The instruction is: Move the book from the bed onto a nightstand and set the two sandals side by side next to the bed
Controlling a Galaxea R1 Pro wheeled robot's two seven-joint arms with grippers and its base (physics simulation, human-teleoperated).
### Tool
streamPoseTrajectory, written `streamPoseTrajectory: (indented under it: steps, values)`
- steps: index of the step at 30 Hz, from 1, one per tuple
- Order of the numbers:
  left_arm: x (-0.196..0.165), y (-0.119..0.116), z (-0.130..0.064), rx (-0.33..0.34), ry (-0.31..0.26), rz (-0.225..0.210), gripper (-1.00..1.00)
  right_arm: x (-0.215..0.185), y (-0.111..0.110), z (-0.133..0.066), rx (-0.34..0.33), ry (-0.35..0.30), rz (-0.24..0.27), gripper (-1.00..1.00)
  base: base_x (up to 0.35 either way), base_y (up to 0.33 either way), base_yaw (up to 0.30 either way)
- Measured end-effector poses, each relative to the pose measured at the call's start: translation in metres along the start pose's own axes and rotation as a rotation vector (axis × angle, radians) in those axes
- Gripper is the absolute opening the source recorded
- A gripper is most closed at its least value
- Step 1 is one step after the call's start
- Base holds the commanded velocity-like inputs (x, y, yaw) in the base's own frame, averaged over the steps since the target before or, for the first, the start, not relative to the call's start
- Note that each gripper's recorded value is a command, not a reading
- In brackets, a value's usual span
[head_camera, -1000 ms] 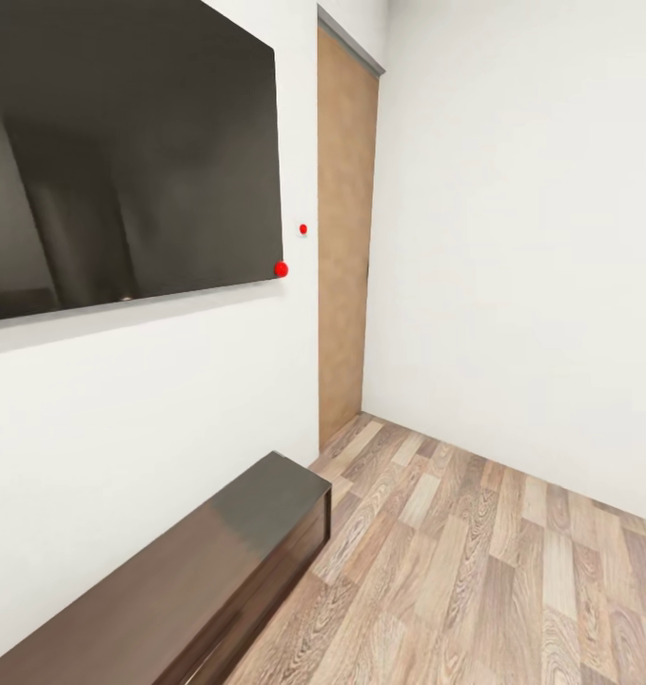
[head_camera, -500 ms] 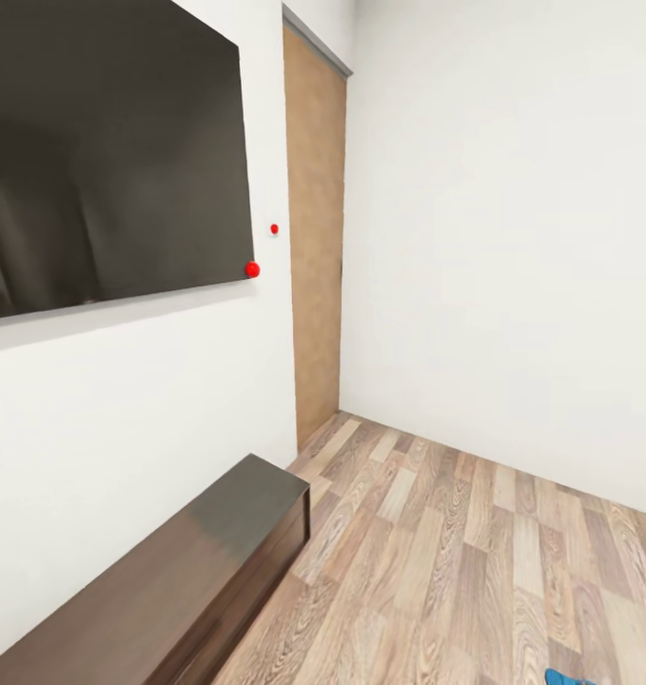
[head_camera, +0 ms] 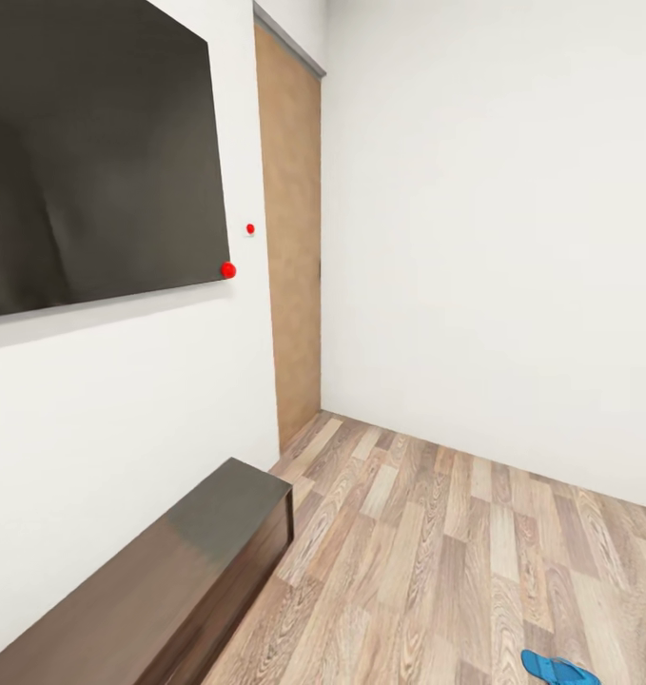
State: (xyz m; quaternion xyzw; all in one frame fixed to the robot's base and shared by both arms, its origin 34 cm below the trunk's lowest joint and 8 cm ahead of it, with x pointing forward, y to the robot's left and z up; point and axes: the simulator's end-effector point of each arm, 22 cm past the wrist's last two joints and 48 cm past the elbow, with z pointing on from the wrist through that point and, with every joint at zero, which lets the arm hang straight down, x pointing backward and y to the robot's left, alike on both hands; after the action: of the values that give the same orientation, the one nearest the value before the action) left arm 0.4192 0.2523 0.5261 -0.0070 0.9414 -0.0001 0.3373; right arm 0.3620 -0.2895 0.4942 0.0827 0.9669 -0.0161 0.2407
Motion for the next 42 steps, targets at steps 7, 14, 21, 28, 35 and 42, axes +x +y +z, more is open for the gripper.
streamPoseTrajectory:
  steps: [7, 14, 21, 28, 35, 42]
  values:
    - [0.006, 0.000, -0.001, 0.001, 0.013, 0.000, 1.00, 0.000, 0.000, 0.000, 0.000, 0.000, 0.000, 1.00, 0.000, 0.000, -0.109]
    - [0.015, 0.000, -0.002, 0.000, 0.031, -0.001, 1.00, 0.000, 0.000, 0.000, 0.000, -0.001, 0.000, 1.00, 0.062, 0.000, -0.101]
    - [0.016, 0.001, -0.002, -0.001, 0.033, -0.001, 1.00, 0.000, 0.000, 0.000, 0.000, -0.002, 0.000, 1.00, 0.271, 0.000, -0.023]
    - [0.017, 0.000, -0.002, 0.000, 0.034, -0.001, 1.00, 0.000, 0.000, 0.000, 0.000, -0.002, 0.000, 1.00, 0.312, 0.000, -0.003]
    - [0.017, 0.001, -0.002, -0.001, 0.035, -0.001, 1.00, 0.000, 0.000, 0.000, -0.001, -0.002, -0.001, 1.00, 0.307, 0.000, 0.000]
    - [0.017, 0.001, -0.002, -0.001, 0.034, -0.001, 1.00, 0.000, 0.000, 0.000, -0.001, -0.001, -0.002, 1.00, 0.149, 0.000, -0.112]
